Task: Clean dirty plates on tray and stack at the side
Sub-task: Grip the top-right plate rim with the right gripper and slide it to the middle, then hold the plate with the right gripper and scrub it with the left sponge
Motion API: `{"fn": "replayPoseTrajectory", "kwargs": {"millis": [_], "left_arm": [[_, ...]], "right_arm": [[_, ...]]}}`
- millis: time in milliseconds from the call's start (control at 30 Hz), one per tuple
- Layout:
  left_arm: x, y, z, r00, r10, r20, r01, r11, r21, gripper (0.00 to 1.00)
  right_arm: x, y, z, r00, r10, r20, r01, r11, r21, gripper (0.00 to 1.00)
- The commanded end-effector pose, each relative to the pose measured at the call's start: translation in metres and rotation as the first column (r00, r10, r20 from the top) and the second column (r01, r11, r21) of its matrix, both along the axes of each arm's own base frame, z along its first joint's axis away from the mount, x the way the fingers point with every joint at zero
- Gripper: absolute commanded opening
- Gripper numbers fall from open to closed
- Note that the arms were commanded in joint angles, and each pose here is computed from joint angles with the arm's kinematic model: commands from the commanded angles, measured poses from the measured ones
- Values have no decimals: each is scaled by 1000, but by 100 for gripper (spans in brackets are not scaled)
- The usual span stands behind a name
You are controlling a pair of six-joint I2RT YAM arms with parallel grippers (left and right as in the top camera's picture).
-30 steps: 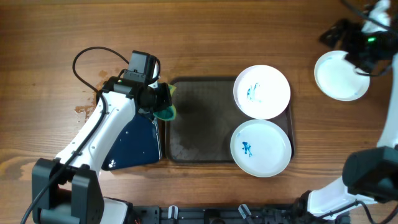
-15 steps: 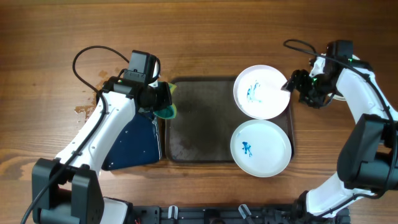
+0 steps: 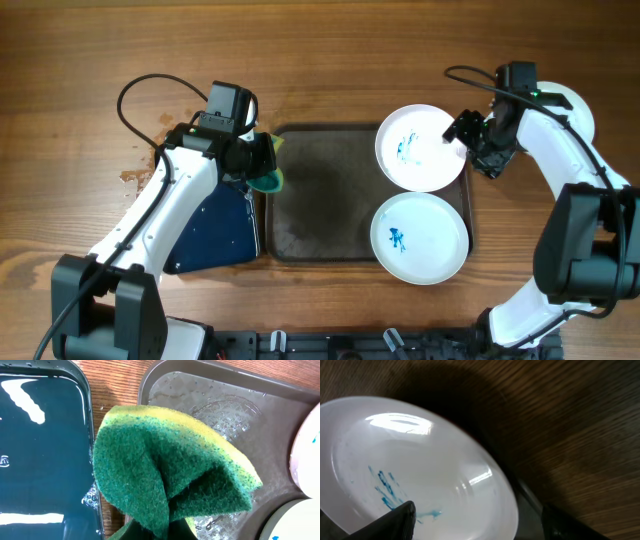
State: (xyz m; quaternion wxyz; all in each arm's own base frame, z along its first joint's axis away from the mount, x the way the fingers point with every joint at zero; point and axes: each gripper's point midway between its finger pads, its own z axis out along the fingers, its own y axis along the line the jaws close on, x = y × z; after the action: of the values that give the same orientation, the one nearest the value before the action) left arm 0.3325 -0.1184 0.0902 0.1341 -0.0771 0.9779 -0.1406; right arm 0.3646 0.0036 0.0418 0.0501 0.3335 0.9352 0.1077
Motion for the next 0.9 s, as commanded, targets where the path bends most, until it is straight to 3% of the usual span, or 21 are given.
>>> {"fn": "replayPoseTrajectory", "kwargs": {"millis": [0,333,367,400,433,533,633,667,700,767,867], "left_arm": [[2,-6,2,999,-38,11,38,999,-8,4],[0,-5,2,999,-38,4,38,999,-6,4],[0,-6,2,999,-38,4,38,999,-6,4],[0,-6,2,999,-38,4,38,999,-6,4],[0,-6,2,999,-38,4,38,999,-6,4],[1,-6,2,999,-38,4,38,999,-7,4],[0,-6,2,999,-39,4,39,999,-8,4],[0,-7,2,999,-41,4,41,999,-10,4],[0,-11,3,999,-53,8,53,998,-18,4],[-2,-22,4,996,-85,16,85,996,-34,4],[-8,-44,7,989,-143,26,144,987,-69,4]], "right_arm": [[-4,-3,-13,998,58,-26,-59,998,-37,64],[1,11,-43,996,61,-64,-62,998,-29,61],[3,11,-43,996,62,-57,-63,998,-30,47],[4,11,-43,997,61,-52,-63,998,-31,19],[5,11,-43,997,61,-46,-62,998,-31,5],[11,11,-42,993,114,-17,-114,993,-40,4],[19,30,-41,960,278,38,-276,960,-55,5],[21,40,-40,941,335,58,-331,941,-65,4],[27,72,-37,862,493,117,-487,870,-78,5],[26,112,-35,761,630,156,-620,776,-112,4],[18,141,-34,748,644,162,-638,764,-97,5]]}}
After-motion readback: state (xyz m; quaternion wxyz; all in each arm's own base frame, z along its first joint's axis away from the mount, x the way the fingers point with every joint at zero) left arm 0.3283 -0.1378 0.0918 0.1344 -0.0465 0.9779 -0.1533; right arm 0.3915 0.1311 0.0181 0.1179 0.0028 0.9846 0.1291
